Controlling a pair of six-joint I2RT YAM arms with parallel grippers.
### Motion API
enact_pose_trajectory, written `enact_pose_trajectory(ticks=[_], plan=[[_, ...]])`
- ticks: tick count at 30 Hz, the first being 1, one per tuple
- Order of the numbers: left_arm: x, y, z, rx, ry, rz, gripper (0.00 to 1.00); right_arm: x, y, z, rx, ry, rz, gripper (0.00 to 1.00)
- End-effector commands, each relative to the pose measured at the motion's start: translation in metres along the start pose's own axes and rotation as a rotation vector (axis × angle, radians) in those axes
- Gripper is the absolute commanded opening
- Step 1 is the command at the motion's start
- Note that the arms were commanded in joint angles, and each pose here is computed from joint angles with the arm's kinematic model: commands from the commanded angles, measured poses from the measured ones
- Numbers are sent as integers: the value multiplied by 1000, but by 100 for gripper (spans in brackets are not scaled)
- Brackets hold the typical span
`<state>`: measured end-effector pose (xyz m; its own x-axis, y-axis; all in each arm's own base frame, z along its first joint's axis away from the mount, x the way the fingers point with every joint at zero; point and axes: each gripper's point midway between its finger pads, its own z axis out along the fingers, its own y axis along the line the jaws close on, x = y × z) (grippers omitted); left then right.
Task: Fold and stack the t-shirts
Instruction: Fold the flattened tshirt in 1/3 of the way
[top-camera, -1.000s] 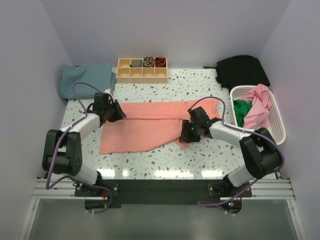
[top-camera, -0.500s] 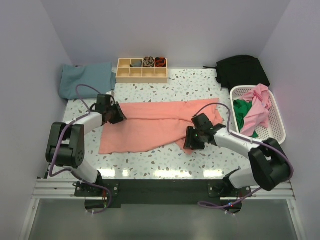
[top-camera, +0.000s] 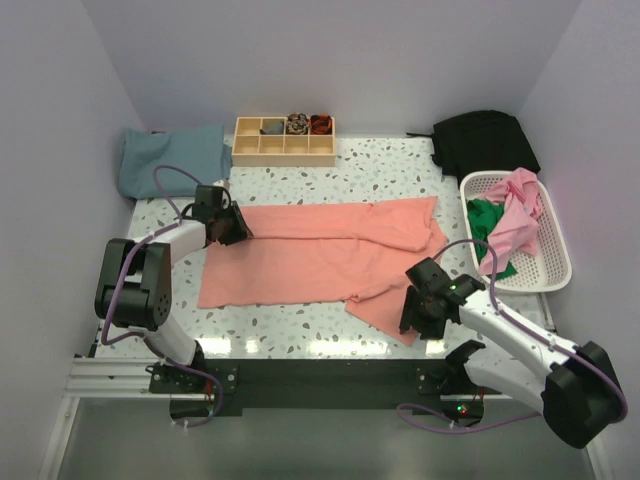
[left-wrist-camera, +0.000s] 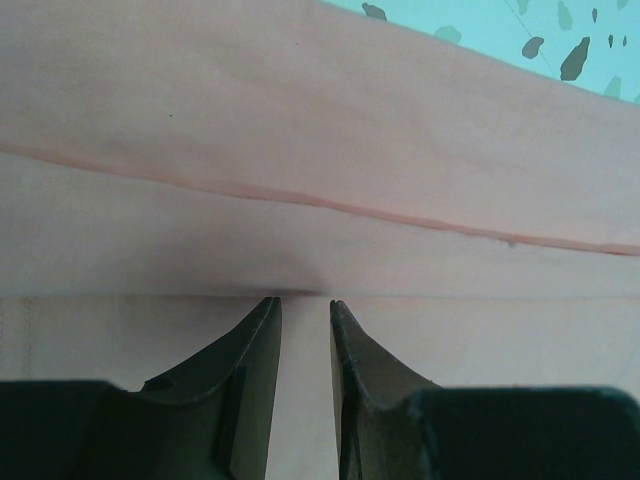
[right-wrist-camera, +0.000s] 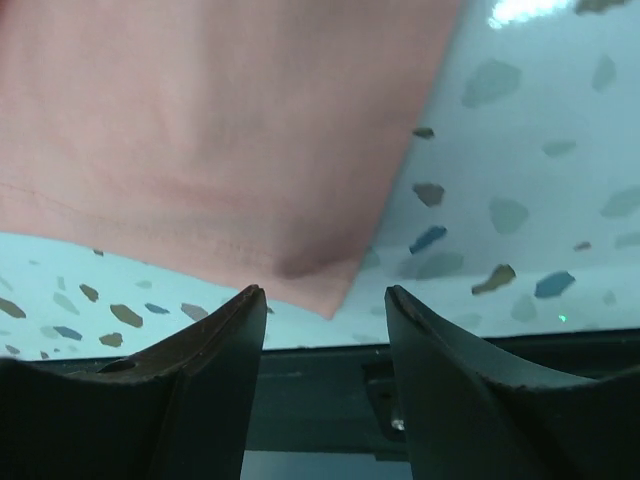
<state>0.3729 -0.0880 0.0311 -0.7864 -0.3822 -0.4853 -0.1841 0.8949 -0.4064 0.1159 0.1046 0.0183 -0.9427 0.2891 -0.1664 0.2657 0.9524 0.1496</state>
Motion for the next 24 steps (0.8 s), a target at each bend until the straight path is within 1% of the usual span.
enact_pose_trajectory(ticks=[1,3,4,5,8,10,13,16,17,20,23,24], plan=[[-16,-6,0,13,-37,24,31,8,-20,-29,53,-22,60,56],[-15,-6,0,15,-33,26,31,-1,-21,-45,54,-74,79,56],[-16,-7,0,17,-36,26,31,-18,-19,-58,63,-147,83,56],[-16,-7,-1,19,-36,26,31,-26,-18,-64,68,-178,72,56],[-19,-10,-3,30,-44,27,31,-50,15,-68,-40,-235,17,57],[-21,-11,-4,31,-47,28,31,-53,30,-56,-62,-197,-7,57],[-22,-12,-8,30,-52,33,31,-65,48,-38,-93,-200,-37,57],[-23,-12,-9,26,-55,31,31,-63,56,-24,-118,-177,-53,58],[-24,-12,-10,27,-56,32,31,-64,64,-21,-152,-175,-53,58],[-25,-12,-9,24,-57,32,31,-58,68,-6,-165,-140,-56,58],[-25,-12,-9,23,-55,31,31,-45,54,6,-111,-86,-41,58],[-25,-12,-9,21,-55,31,31,-40,44,10,-65,-77,-27,58]])
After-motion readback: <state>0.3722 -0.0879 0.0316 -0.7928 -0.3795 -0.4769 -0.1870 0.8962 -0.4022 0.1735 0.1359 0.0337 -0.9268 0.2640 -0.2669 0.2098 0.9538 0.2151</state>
